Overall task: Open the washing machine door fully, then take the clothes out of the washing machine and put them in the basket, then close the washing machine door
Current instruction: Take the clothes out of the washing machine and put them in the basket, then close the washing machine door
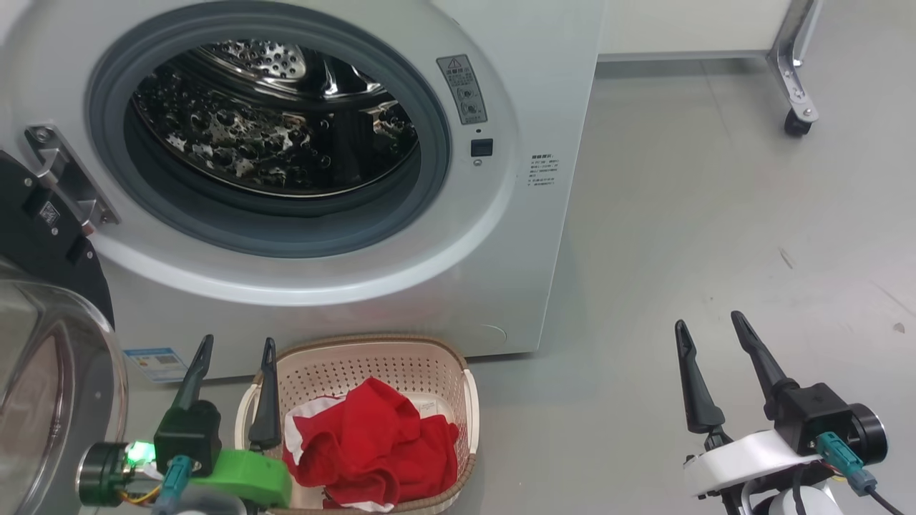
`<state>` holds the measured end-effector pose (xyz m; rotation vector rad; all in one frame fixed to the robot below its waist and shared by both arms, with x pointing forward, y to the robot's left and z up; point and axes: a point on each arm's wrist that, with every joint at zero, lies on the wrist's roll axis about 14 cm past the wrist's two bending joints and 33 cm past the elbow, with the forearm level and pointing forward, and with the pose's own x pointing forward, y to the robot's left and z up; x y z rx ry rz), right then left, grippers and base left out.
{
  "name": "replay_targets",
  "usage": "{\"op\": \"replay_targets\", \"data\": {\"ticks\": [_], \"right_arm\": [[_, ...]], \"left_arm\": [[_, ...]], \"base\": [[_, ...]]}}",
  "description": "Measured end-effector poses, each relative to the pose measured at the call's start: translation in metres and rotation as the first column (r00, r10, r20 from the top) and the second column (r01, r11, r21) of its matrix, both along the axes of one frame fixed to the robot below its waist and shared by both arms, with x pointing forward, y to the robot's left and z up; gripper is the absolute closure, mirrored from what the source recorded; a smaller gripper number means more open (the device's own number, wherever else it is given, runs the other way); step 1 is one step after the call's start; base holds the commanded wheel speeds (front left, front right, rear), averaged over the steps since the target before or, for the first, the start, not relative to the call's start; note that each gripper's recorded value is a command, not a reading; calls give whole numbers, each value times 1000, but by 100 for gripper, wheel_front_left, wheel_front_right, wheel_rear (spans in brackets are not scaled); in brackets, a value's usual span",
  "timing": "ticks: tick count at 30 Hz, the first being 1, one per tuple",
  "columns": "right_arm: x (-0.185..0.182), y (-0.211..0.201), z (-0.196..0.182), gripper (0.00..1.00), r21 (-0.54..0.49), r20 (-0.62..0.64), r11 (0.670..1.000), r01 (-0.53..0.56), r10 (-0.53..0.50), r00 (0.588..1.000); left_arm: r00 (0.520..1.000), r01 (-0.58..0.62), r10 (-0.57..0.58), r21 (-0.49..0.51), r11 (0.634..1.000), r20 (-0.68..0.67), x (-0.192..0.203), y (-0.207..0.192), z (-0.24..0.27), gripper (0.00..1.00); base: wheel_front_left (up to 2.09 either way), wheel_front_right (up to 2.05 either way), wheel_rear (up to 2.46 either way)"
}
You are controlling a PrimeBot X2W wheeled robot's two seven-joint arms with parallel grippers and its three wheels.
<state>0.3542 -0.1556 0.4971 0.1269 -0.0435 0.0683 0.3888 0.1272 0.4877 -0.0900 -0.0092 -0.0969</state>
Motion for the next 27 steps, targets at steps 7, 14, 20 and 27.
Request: {"op": "replay_targets", "data": {"ticks": [7,14,20,27], "right_arm": [[-10,-1,5,0,-2,14,1000,9,-9,1000],[-16,-4,7,0,-1,20,1000,23,-23,1000],[-16,-4,9,0,0,26,1000,22,-22,999],[-15,-3,9,0,1,21,1000,19,-19,1000]], "left_arm": [[1000,-8,8,-4,1000,27,-13,2,9,0],[999,8,-8,-3,1000,36,-18,-1,14,0],[999,1,-1,1,1000,38,-20,2,18,0],[1000,-9,9,11,1000,16,-25,7,15,0]], "base": [[0,0,0],[0,0,0],[0,0,0],[0,0,0]]}}
